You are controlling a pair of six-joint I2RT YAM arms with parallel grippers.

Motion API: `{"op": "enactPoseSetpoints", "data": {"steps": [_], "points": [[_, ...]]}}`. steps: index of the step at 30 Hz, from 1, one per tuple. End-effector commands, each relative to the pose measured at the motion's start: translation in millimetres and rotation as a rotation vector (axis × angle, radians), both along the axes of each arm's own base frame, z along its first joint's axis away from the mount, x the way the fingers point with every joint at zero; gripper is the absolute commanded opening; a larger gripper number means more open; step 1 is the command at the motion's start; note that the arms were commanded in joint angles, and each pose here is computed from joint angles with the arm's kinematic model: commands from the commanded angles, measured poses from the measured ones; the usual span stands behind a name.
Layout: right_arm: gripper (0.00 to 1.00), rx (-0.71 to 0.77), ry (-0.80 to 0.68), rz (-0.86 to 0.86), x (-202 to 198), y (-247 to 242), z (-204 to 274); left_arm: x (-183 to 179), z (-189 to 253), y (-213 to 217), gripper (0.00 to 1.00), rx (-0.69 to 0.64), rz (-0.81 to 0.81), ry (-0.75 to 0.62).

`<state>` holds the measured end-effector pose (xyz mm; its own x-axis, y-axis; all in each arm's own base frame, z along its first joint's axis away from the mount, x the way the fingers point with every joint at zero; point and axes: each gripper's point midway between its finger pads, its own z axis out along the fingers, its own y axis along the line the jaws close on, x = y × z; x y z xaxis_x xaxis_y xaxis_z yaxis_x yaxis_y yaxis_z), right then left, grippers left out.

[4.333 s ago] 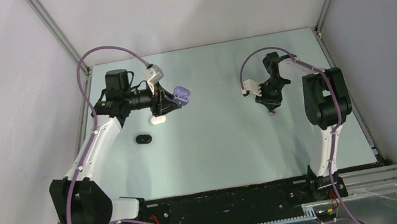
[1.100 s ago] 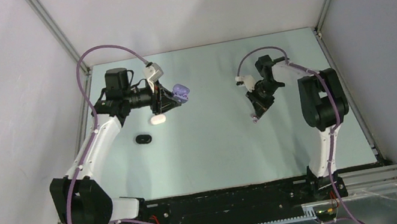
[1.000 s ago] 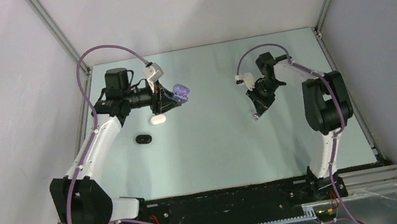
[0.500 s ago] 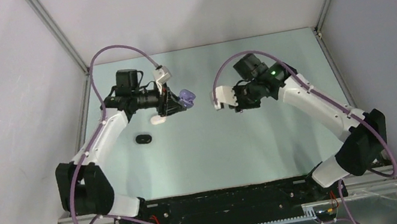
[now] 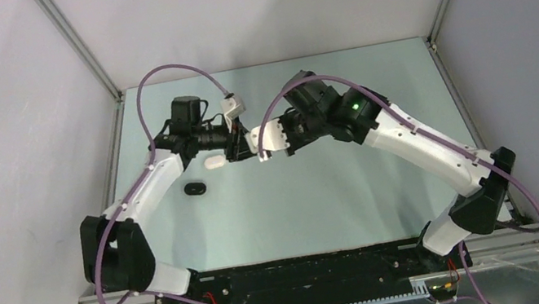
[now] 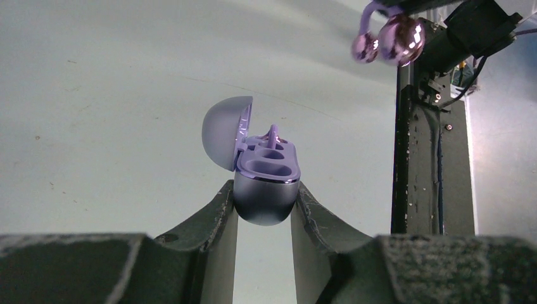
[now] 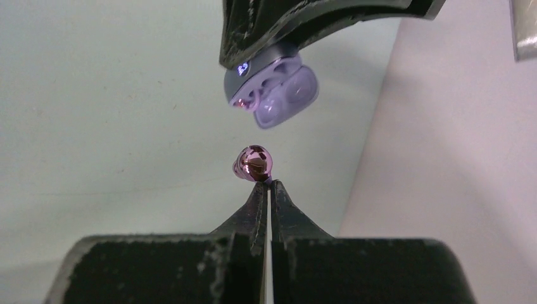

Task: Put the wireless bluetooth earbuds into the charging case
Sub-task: Place the earbud in the charging case.

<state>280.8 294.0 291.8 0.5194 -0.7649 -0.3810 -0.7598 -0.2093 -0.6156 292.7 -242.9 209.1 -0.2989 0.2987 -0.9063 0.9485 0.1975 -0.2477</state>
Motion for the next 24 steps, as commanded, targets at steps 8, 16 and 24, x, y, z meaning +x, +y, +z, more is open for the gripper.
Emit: {"op": "enactPoseSetpoints", "data": {"steps": [8,16,24], "points": [[0.0,0.115,-0.002,-0.116,6,39,11,-20,33,0,0.0,-0.076,0.045,-0.101],[0.0,0.165,-0.072,-0.147,20,53,25,-23,36,0,0.0,-0.083,0.033,-0.091],[0.0,0.18,-0.042,-0.127,14,66,23,-19,45,1,0.0,-0.106,0.054,-0.082]]}}
